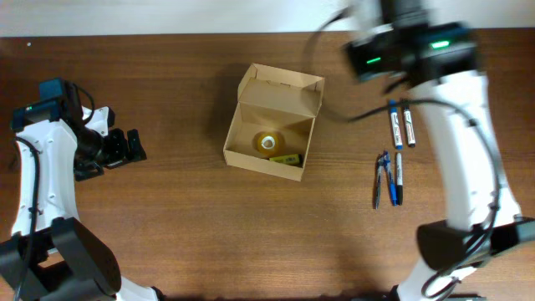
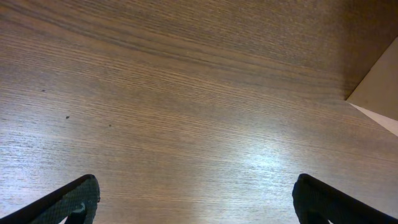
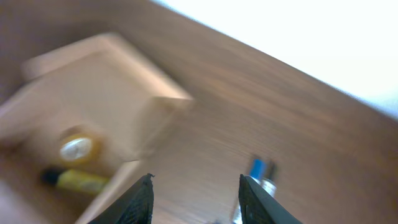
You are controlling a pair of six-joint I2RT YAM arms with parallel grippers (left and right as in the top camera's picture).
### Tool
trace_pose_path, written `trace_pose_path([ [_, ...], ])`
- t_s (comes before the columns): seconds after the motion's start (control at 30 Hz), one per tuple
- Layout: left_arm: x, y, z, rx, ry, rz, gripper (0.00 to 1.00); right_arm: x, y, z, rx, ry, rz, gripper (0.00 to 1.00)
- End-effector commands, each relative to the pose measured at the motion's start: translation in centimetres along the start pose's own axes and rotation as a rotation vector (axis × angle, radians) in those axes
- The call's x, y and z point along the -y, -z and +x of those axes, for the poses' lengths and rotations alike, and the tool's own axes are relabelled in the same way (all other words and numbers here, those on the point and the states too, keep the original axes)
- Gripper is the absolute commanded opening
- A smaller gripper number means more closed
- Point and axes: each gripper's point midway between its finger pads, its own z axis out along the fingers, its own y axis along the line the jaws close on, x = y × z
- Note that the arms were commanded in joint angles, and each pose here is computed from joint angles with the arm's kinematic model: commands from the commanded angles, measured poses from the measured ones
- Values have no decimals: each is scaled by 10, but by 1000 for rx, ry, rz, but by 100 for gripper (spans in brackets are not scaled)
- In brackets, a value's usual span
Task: Pack container
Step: 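Lower the highlighter into the box and release it, then move the right gripper down onto the blue whiteboard marker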
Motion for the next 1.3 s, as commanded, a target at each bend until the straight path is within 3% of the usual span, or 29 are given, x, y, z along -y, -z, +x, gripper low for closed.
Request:
trace_pose_path([
  [0.0,2,5,1,14,-18,14,100,46,-35,37,-90,-182,-17,45],
  [0.13,2,5,1,14,-18,14,100,76,-71,84,-181,-294,12,45],
  [0.43,2,5,1,14,-18,14,100,66,-152,162,-363,-324,12,44],
  [0.77,2,5,1,14,-18,14,100,71,-207,210,-486,-383,-3,44],
  [1.27,2,5,1,14,-18,14,100,82,-220,234,-555,-368,72,44],
])
